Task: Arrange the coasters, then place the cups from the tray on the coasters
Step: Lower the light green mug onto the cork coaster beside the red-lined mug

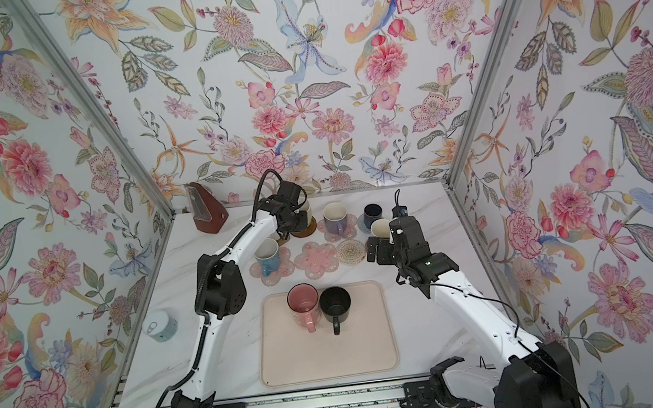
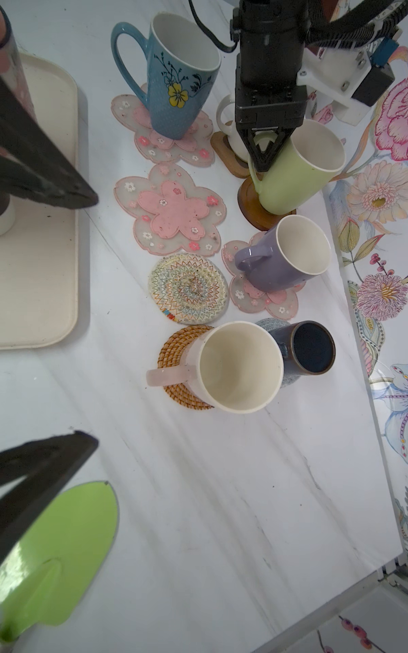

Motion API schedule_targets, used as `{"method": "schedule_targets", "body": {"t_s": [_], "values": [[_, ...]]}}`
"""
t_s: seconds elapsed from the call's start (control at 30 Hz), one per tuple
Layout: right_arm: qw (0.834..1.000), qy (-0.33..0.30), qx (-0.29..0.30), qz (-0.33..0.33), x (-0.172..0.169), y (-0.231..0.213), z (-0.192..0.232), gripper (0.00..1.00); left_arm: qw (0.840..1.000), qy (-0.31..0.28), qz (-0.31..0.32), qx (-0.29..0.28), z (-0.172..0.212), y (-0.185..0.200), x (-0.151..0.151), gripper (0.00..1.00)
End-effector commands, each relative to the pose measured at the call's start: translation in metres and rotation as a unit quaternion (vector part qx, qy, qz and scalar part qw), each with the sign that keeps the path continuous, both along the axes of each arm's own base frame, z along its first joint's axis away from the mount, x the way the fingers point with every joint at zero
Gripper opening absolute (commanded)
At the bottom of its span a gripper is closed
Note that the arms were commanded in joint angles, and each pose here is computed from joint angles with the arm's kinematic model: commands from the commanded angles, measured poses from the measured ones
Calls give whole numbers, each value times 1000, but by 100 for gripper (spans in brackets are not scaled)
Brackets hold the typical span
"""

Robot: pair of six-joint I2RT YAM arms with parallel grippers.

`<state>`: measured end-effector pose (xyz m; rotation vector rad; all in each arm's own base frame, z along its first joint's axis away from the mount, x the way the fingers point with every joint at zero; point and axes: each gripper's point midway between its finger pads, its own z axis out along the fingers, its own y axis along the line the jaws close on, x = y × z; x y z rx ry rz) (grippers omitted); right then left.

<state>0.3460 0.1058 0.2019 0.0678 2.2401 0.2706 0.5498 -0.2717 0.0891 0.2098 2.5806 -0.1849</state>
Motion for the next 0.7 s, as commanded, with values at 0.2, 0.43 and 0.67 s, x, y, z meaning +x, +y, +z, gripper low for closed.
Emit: {"method": "schedule_targets", "body": {"t_s": [0.2, 0.43, 0.67], "values": [[1000, 4, 1, -2, -2, -3, -1, 99, 999, -25, 11, -17, 10, 0, 16, 0], [1000, 2, 3, -1, -2, -3, 0, 99, 1000, -20, 12, -17, 6, 0, 15, 0], [1000, 4, 2, -1, -2, -3, -1, 99, 1000, -15, 14, -23, 3, 0, 15, 8]]}}
